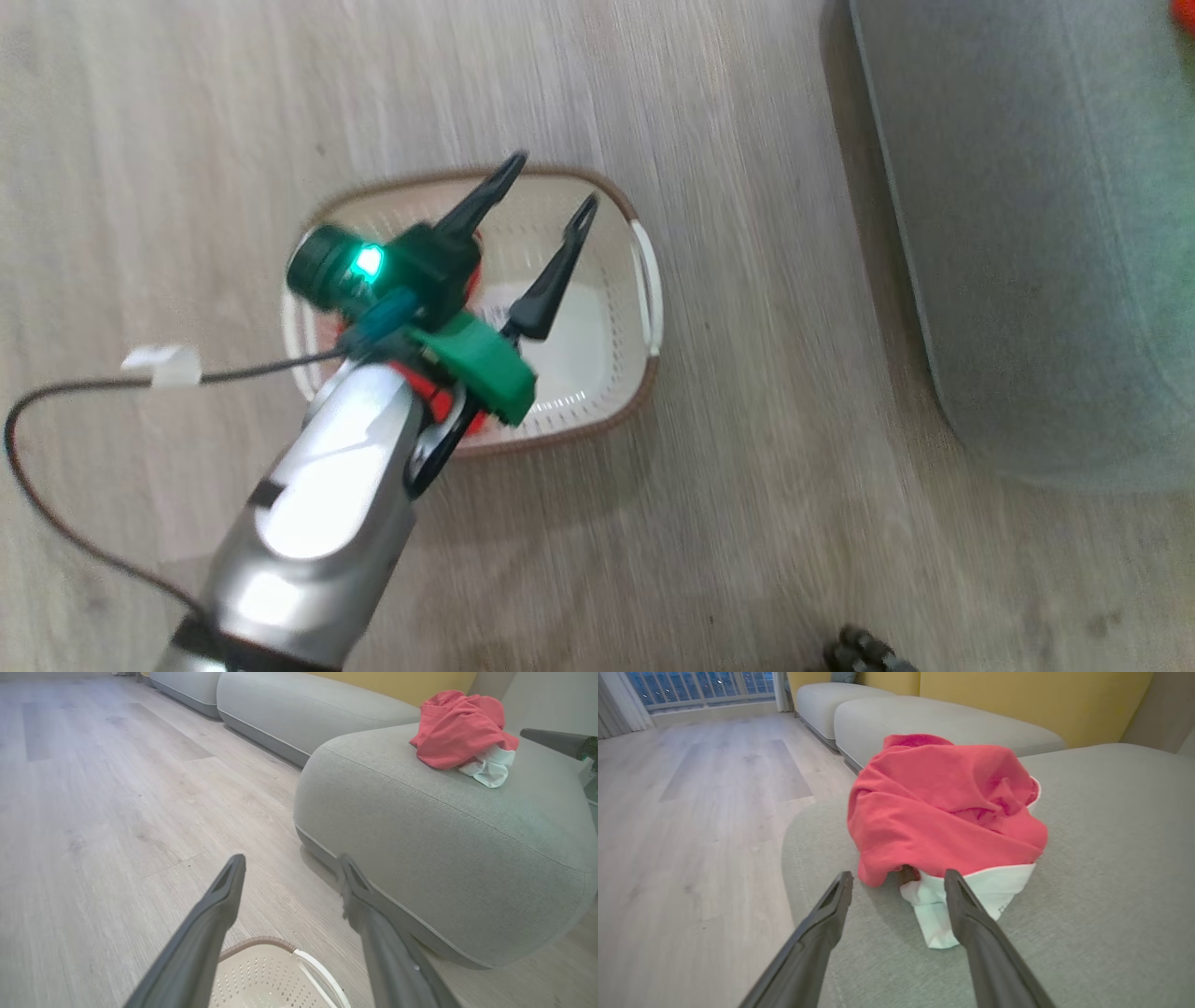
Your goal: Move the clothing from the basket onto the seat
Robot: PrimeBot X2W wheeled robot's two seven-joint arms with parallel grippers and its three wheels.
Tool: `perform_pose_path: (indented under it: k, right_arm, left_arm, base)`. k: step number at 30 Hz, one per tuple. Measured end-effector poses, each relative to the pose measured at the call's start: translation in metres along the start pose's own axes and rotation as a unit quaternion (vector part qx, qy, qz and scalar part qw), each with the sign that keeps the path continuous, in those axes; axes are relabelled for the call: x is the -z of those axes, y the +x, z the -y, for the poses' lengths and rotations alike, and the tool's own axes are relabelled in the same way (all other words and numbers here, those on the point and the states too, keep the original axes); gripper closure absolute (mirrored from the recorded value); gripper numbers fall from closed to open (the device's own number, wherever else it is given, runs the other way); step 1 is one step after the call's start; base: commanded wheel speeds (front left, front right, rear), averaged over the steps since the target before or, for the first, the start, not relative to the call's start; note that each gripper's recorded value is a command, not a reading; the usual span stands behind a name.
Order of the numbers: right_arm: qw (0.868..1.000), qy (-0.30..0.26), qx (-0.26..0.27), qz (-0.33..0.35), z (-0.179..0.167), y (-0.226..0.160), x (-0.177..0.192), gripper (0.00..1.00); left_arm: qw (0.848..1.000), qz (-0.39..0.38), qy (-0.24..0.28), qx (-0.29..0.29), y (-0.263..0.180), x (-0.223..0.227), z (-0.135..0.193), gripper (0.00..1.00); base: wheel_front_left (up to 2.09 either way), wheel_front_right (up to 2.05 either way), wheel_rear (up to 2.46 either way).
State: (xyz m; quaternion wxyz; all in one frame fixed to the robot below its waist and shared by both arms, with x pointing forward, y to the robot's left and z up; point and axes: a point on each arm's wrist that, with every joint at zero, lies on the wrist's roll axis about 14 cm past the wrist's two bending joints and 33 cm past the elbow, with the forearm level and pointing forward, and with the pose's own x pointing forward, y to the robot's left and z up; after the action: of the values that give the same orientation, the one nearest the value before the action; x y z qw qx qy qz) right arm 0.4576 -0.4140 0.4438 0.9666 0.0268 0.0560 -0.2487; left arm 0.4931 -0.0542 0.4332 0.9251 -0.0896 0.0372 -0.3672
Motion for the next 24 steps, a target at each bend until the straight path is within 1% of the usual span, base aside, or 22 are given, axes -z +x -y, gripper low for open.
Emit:
perform_pose_path:
  k: [5,8,10,15,19,24]
  right_arm:
    - [0.998,0.014,-0.064,0.007,-0.039,-0.019,-0.007,0.0]
    - [0.994,0.033,-0.1,0.009,-0.065,-0.03,-0.011,0.0]
    - [0.991,0.036,-0.126,0.009,-0.081,-0.037,-0.013,0.0]
    - [0.982,0.041,-0.185,0.012,-0.121,-0.059,-0.016,0.0]
    - [0.972,0.047,-0.231,0.02,-0.152,-0.078,-0.023,0.0]
    - [0.963,0.054,-0.263,0.036,-0.171,-0.098,-0.035,0.0]
  left_arm:
    - [0.998,0.006,0.002,-0.064,-0.032,-0.017,-0.02,0.0]
    - [0.994,0.013,0.005,-0.11,-0.055,-0.028,-0.036,0.0]
    - [0.99,0.017,0.006,-0.142,-0.071,-0.034,-0.048,0.0]
    - [0.976,0.016,0.029,-0.214,-0.117,-0.043,-0.072,0.0]
    - [0.964,0.021,0.033,-0.264,-0.153,-0.049,-0.086,0.0]
    - [0.948,0.033,0.037,-0.315,-0.191,-0.059,-0.097,0.0]
  base:
    - [0.0,0.0,0.0]
    - [0.0,0.0,0.0]
    - [0.0,0.0,0.0]
    - [0.0,0.0,0.0]
    - [0.0,0.0,0.0]
    - [0.0,0.0,0.0]
